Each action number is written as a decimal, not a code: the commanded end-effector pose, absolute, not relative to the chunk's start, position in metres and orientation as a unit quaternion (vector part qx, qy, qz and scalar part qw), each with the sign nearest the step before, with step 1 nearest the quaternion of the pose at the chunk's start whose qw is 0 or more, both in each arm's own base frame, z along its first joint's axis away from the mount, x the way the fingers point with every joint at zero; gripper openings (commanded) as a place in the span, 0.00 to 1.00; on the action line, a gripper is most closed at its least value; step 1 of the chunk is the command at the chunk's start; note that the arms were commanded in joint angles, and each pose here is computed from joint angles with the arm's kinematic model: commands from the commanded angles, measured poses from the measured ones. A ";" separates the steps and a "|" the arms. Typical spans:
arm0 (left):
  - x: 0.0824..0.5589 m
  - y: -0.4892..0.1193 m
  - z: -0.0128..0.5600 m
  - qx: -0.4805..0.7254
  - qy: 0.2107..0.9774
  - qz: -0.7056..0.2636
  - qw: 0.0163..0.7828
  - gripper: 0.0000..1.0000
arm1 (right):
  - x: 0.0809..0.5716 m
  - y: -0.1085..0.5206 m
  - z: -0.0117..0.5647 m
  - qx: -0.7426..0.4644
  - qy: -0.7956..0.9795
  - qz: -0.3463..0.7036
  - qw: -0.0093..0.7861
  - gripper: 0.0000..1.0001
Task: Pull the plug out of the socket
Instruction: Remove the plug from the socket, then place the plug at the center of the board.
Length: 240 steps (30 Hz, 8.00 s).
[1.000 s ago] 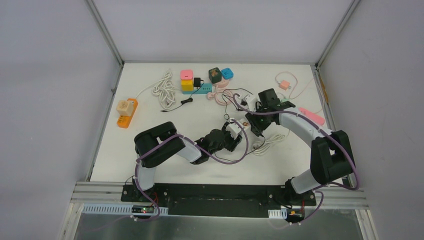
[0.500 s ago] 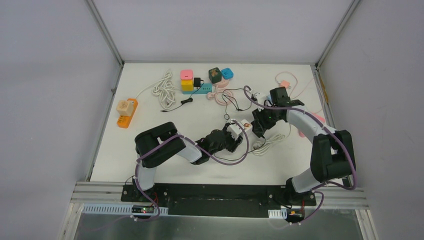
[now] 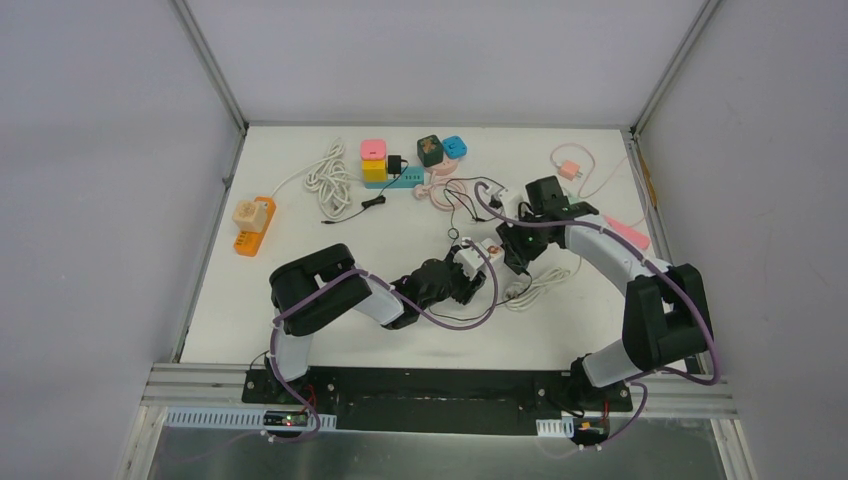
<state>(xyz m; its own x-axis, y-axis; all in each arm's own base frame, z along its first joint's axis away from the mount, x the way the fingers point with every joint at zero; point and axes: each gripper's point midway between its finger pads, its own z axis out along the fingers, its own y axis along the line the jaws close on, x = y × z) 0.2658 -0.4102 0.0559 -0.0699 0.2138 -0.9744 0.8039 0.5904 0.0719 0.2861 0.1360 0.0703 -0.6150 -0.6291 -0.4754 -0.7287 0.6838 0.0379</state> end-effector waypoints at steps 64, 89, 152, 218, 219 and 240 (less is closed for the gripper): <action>0.261 -0.408 0.046 0.391 0.704 -0.241 0.542 0.24 | 0.305 0.117 0.113 -0.301 0.897 0.142 0.290 0.00; 0.238 -0.372 0.154 0.358 0.691 -0.279 0.562 0.99 | 0.294 0.132 0.141 -0.312 0.871 0.208 0.318 0.00; 0.420 -0.345 0.142 -0.044 0.719 -0.516 0.464 0.00 | 0.262 0.184 0.281 -0.385 0.739 0.364 0.415 0.00; 0.529 -0.466 0.259 0.050 0.707 -0.511 0.486 0.54 | 0.513 -0.017 0.195 -0.112 0.875 0.148 0.447 0.00; 0.524 -0.459 0.263 0.059 0.708 -0.503 0.492 0.54 | 0.514 -0.016 0.189 -0.109 0.878 0.149 0.441 0.00; 0.372 -0.298 0.271 0.198 0.705 -0.310 0.607 0.60 | 0.506 -0.018 0.099 -0.118 0.931 0.115 0.324 0.11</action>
